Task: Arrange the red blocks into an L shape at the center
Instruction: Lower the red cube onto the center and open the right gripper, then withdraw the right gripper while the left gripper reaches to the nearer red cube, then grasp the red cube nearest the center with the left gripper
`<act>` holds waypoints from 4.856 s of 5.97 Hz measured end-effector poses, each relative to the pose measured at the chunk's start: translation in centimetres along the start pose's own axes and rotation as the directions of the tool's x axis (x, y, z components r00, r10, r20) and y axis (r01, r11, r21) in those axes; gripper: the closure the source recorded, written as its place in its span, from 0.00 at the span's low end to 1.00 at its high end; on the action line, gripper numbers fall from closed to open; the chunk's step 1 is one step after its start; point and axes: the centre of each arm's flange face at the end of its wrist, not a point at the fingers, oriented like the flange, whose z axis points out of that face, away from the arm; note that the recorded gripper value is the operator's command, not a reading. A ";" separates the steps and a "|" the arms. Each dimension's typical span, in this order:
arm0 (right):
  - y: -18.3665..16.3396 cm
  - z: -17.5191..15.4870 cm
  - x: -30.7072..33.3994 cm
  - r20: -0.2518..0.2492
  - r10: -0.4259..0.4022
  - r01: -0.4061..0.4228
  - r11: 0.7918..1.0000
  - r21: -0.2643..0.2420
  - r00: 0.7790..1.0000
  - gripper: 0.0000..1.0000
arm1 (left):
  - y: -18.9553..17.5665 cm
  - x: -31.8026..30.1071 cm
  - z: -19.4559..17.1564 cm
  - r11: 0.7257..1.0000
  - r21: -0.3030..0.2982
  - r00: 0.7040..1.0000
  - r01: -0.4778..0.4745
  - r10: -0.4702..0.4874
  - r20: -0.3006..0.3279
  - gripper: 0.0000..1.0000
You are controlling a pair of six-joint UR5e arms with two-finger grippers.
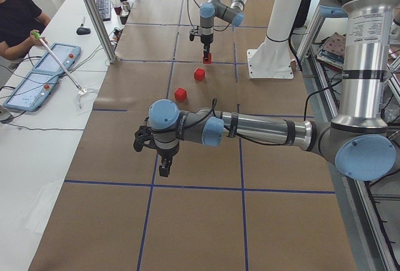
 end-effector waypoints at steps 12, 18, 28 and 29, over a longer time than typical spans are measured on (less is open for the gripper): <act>0.6 -0.7 -0.1 0.009 -0.077 0.077 0.997 0.026 0.997 0.00 | 0.0 0.0 -0.1 1.000 0.002 1.000 0.002 -0.002 0.000 0.00; -0.8 -12.1 13.6 0.081 -0.005 0.001 0.999 0.050 0.997 0.00 | -3.4 28.8 4.6 0.975 -0.003 0.947 -0.224 0.217 -0.236 0.00; -1.2 -13.7 23.6 0.031 0.084 -0.086 0.994 0.071 0.996 0.00 | 1.4 64.7 17.3 0.940 0.062 0.936 -0.336 0.341 -0.085 0.00; -1.1 -13.8 23.7 0.033 0.085 -0.087 0.994 0.072 0.996 0.00 | 1.3 64.9 18.2 0.939 0.058 0.937 -0.338 0.342 -0.070 0.00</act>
